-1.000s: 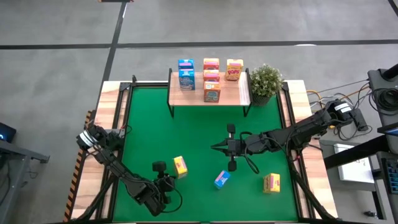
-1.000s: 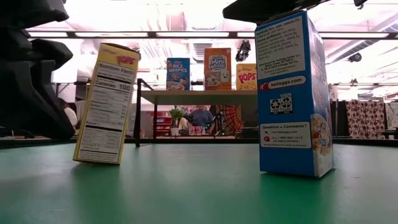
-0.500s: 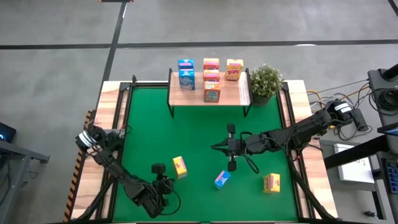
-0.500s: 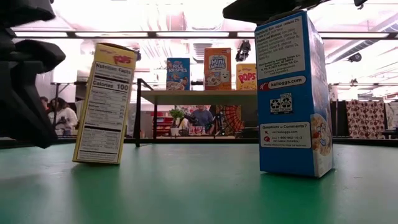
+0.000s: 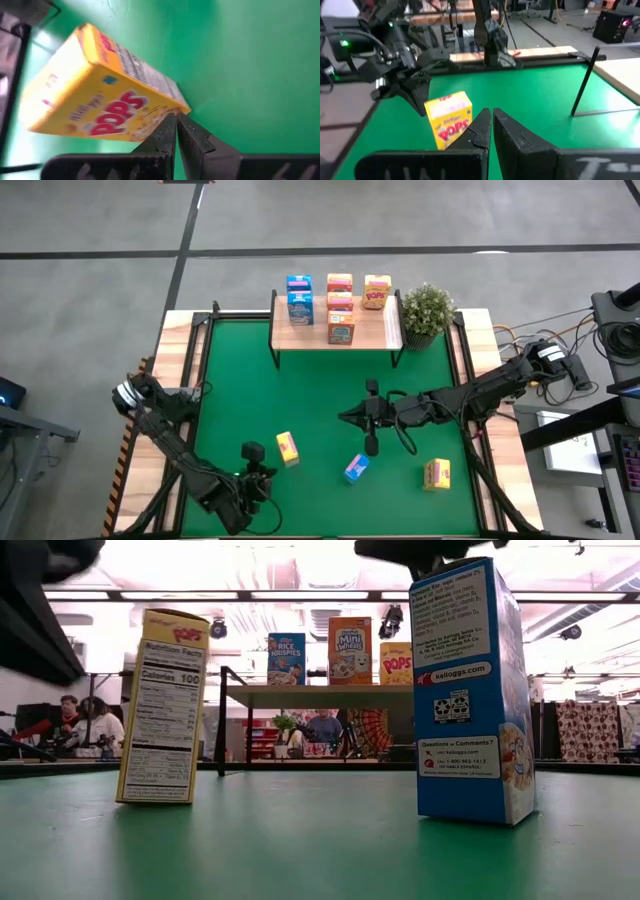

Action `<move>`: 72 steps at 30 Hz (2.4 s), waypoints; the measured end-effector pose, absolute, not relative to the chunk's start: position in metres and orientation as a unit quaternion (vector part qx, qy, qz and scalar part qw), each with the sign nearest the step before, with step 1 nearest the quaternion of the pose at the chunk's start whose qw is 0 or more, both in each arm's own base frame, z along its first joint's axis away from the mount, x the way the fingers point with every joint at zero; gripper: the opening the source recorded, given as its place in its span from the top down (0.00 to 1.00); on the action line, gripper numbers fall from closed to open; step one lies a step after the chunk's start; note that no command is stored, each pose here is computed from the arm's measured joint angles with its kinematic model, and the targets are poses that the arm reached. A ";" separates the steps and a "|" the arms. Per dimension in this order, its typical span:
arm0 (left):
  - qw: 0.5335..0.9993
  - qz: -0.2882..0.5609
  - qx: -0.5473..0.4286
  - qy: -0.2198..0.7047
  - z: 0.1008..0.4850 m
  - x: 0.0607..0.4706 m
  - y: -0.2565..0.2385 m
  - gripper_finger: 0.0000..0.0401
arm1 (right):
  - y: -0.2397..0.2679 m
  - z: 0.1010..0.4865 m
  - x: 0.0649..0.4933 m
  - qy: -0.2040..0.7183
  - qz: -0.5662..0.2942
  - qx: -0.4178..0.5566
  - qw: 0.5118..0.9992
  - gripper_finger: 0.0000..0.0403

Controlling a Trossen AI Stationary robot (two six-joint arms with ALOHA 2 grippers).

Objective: Stack cereal on shelf
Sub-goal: Put the left yellow cereal box on the shelf

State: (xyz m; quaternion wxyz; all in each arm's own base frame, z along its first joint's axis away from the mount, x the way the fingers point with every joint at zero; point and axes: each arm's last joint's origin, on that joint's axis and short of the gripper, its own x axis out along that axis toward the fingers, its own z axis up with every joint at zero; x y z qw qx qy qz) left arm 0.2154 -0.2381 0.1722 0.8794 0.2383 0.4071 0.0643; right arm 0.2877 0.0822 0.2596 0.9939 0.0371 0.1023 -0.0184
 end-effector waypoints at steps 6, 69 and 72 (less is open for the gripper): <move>0.896 0.057 0.282 0.337 0.209 0.189 -0.234 1.00 | 0.090 0.268 0.312 0.104 -0.018 0.031 0.994 0.98; 0.966 0.099 0.155 0.180 0.096 0.210 -0.194 1.00 | 0.130 0.256 0.424 0.321 -0.101 0.180 0.925 0.37; 0.966 0.096 0.154 0.185 0.093 0.212 -0.192 1.00 | 0.130 0.257 0.424 0.314 -0.103 0.182 0.926 0.37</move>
